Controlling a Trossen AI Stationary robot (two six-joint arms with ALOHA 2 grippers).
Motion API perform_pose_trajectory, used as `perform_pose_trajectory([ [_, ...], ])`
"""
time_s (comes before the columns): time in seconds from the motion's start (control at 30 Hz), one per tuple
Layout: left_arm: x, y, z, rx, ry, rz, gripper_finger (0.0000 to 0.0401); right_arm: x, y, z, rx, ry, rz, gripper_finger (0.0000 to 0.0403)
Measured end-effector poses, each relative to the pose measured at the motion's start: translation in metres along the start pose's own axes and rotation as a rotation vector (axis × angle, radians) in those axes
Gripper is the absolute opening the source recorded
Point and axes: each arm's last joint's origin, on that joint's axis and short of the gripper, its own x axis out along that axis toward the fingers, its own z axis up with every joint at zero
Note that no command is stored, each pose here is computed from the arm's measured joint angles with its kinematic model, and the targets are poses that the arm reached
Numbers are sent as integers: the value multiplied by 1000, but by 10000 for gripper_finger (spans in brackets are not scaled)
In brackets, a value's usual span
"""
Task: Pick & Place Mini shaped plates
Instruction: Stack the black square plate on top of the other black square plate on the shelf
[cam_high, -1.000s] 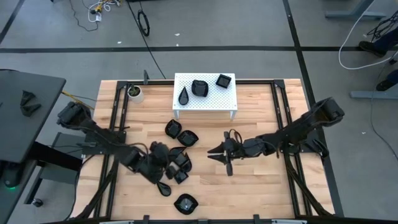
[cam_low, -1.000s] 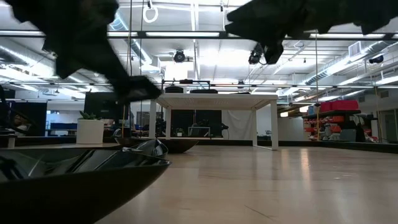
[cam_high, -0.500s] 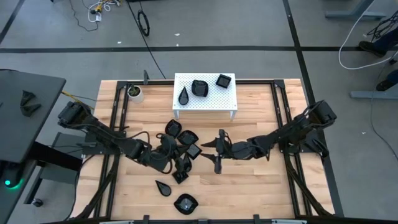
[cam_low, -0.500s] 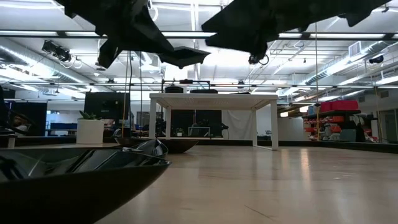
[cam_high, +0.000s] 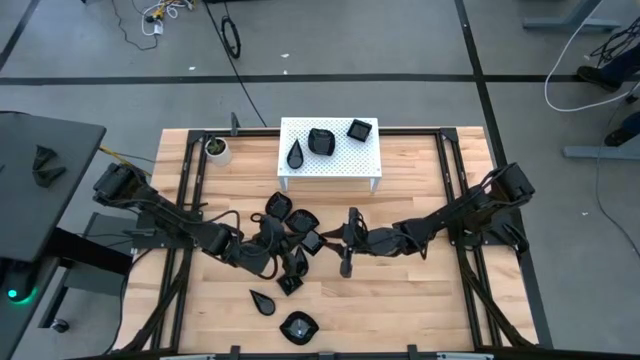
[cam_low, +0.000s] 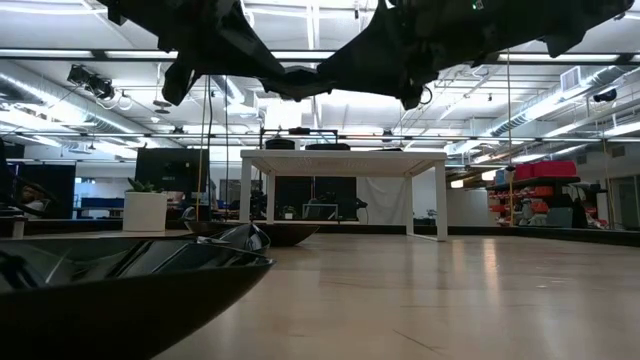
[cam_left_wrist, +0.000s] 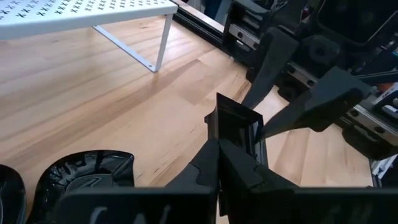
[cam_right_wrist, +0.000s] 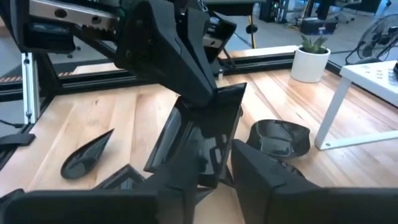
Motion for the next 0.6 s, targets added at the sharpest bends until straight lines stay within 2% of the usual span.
perform_pose_trajectory([
  [0.23, 0, -1, 1, 29, -17, 1, 20, 0, -1, 0, -18, 0, -17, 10],
  [0.47, -1, -9, 11, 104, -101, -48, 93, -3, -3, -4, -21, 72, -33, 4],
  [0.6, -3, -11, 13, 174, -91, -96, 140, -22, -14, 10, -6, 147, -62, 4],
])
